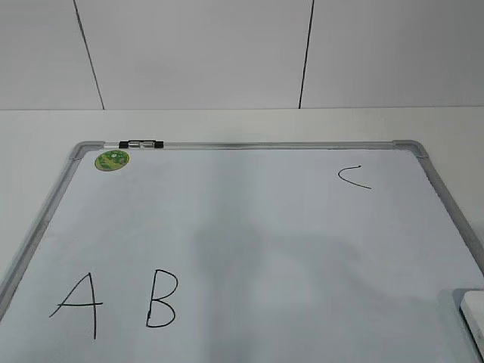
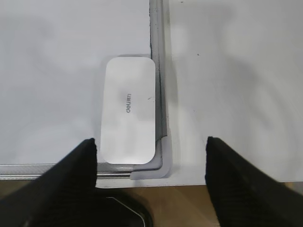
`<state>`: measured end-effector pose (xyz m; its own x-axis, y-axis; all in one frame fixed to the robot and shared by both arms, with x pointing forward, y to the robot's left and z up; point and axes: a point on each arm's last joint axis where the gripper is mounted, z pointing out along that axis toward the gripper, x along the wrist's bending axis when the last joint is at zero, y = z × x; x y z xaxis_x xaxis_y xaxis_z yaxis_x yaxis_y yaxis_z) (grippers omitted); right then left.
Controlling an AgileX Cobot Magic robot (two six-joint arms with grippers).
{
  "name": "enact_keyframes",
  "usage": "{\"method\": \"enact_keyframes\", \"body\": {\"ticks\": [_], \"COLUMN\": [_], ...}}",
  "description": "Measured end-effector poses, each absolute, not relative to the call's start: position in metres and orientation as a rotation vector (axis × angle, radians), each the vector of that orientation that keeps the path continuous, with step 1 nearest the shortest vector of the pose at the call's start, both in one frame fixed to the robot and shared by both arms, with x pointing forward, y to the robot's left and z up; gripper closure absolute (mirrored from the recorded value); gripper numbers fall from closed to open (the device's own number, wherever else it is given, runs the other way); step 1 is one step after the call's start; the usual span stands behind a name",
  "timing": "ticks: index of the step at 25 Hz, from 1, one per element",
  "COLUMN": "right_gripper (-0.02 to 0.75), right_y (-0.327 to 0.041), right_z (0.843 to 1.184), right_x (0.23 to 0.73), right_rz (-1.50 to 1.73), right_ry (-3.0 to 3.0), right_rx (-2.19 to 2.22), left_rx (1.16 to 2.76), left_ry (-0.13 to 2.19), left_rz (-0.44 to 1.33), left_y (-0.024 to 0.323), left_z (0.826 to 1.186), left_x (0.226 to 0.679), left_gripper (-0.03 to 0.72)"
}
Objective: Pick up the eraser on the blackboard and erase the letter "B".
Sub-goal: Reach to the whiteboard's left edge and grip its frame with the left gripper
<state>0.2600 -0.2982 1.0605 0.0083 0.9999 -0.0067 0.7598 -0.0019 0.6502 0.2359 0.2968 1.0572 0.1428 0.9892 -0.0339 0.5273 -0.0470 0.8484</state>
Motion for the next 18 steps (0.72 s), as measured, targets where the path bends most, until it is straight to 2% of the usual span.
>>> {"method": "enact_keyframes", "body": {"ticks": [5, 18], "right_gripper": [0.189, 0.189], "right_y": [-0.295, -0.291], "right_z": [1.075, 1.083], "right_x": [0.281, 0.325], "right_rz": [0.661, 0.607], "right_ry": [1.853, 1.953], "right_rx": [1.890, 2.046], "left_rx": [1.825, 2.045], "left_ry": [1.621, 1.979], "left_rz": [0.631, 0.234], "left_y": [0.294, 0.283], "left_z": [1.066, 1.070], "left_x": [0.263, 0.371], "left_gripper": [0.453, 0.452]}}
